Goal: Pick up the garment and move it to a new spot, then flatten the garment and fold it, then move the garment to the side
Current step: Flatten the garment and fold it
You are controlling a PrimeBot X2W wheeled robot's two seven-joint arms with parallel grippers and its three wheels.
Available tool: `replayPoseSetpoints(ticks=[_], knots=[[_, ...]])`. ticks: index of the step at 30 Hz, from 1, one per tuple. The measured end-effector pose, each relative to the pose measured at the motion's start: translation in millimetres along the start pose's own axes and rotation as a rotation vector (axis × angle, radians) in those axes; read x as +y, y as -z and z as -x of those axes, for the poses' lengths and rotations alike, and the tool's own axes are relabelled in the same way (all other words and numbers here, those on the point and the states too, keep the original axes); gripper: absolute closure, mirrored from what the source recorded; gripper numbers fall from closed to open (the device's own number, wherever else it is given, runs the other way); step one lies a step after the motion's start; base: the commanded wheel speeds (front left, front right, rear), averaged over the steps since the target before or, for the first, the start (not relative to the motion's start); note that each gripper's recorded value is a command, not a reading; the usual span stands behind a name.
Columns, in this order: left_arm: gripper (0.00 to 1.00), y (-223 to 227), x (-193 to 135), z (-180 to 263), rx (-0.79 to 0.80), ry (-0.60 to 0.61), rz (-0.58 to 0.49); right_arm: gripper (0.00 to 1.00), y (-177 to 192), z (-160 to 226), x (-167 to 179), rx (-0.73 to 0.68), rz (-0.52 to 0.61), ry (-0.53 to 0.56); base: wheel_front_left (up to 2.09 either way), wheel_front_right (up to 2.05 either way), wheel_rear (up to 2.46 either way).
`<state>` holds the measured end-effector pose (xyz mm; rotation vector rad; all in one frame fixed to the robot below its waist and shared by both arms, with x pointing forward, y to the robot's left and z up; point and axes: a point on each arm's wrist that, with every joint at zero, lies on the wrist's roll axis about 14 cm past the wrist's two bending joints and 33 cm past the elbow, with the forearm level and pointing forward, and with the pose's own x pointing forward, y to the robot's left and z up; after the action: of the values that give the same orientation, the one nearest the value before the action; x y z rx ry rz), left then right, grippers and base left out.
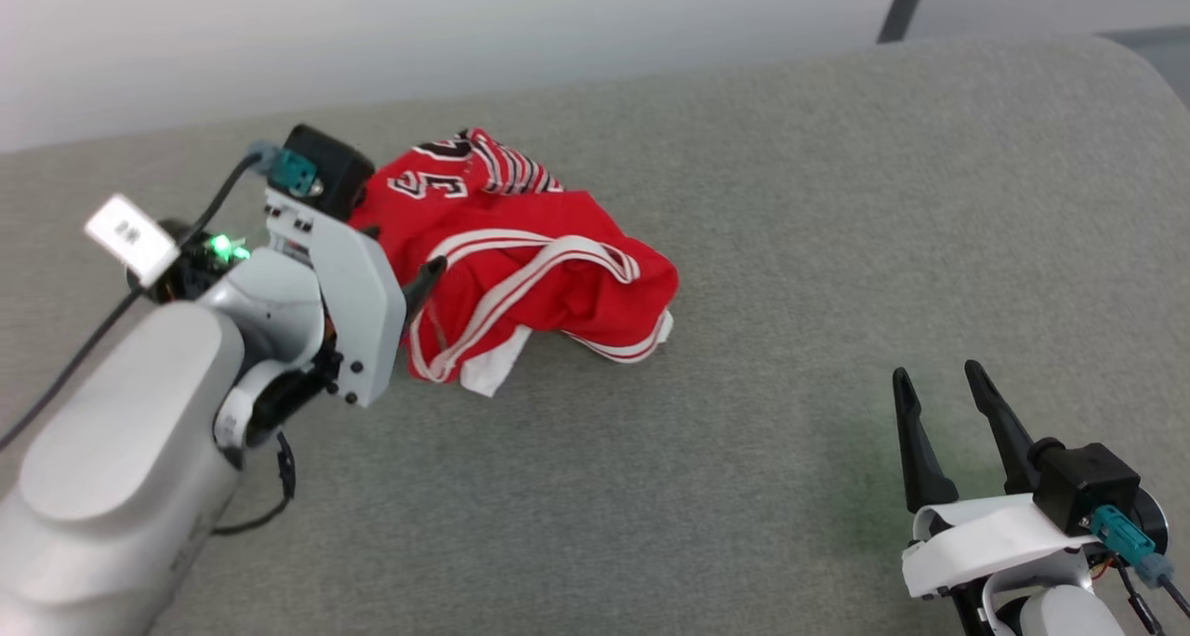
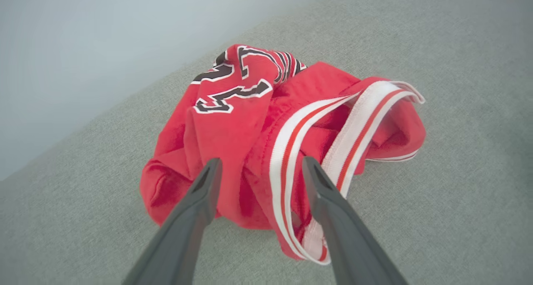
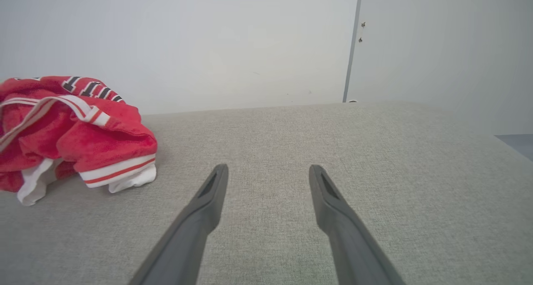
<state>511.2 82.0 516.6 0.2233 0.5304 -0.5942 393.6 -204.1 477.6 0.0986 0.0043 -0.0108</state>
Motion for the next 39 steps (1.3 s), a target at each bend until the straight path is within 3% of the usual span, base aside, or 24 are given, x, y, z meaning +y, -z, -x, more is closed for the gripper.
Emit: replayPoseSetpoints(ticks=[18, 29, 39], knots=[[0.0, 0.7, -4.8, 82.6, -0.307, -0.082, 0.198, 0.0, -6.5, 9.5, 38.5, -0.019, 0.016, -0.117, 0.0, 0.0, 0.0], [0.0, 18.1, 41.0, 148.4, -0.587, -0.318, 0.235, 0.0, 1.8, 3.7, 64.6, 0.045, 0.036, -0.233, 0.0, 0.0, 0.0], [0.0, 84.7, 66.2, 194.5, -0.642, -0.558, 0.321, 0.0, -1.6, -26.6, 85.6, 0.112, 0.098, -0.335, 0.0, 0.0, 0.0]])
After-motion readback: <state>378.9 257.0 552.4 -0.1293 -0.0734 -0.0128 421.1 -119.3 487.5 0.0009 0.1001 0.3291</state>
